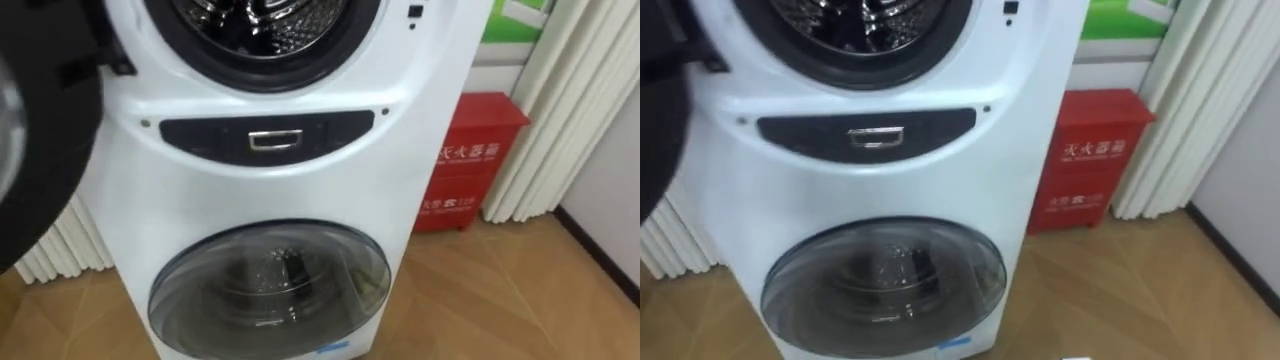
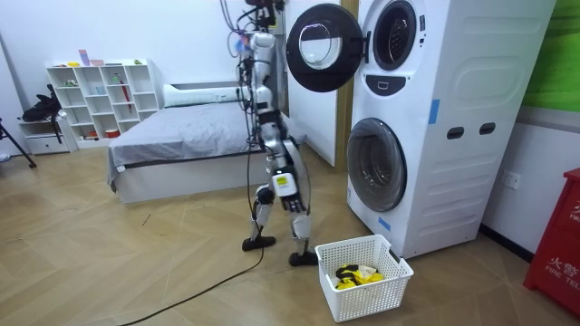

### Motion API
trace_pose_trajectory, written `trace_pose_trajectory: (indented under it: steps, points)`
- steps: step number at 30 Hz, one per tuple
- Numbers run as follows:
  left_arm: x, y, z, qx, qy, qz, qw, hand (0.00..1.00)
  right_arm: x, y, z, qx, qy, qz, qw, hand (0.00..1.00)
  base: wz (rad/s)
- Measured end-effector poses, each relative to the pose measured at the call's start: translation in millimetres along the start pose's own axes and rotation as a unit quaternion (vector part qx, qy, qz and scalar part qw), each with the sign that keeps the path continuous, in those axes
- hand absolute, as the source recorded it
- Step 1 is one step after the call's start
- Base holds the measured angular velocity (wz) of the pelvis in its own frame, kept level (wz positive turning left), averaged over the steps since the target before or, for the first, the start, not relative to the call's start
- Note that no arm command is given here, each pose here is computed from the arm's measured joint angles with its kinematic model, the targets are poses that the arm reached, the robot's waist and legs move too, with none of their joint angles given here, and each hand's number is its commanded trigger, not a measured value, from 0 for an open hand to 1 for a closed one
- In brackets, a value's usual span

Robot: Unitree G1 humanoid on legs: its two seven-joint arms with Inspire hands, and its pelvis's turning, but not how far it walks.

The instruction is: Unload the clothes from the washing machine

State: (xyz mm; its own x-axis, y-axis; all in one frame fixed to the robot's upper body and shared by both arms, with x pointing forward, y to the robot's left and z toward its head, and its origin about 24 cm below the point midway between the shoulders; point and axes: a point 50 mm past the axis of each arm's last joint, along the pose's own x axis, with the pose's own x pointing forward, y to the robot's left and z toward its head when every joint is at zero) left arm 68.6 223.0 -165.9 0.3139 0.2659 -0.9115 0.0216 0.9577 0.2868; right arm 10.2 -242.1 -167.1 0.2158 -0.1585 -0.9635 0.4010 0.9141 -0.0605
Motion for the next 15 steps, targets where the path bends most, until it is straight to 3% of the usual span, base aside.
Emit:
trace_pose_trajectory:
  steps: [7, 12, 15]
  points:
    - [-8.0, 16.8, -43, -0.099, 0.059, 0.046, 0.992, 0.00, -2, -4, -10, 0.020, 0.015, -0.018, 1.000, 0.00, -0.23]
    - [-7.8, 35.2, -38, -0.203, 0.048, 0.092, 0.974, 0.00, -2, -9, -9, 0.017, 0.015, -0.020, 1.000, 0.00, -0.32]
    - [-8.8, 63.0, -23, -0.311, 0.006, 0.152, 0.938, 0.00, -3, -14, -6, 0.012, 0.011, -0.023, 1.000, 0.00, -0.06]
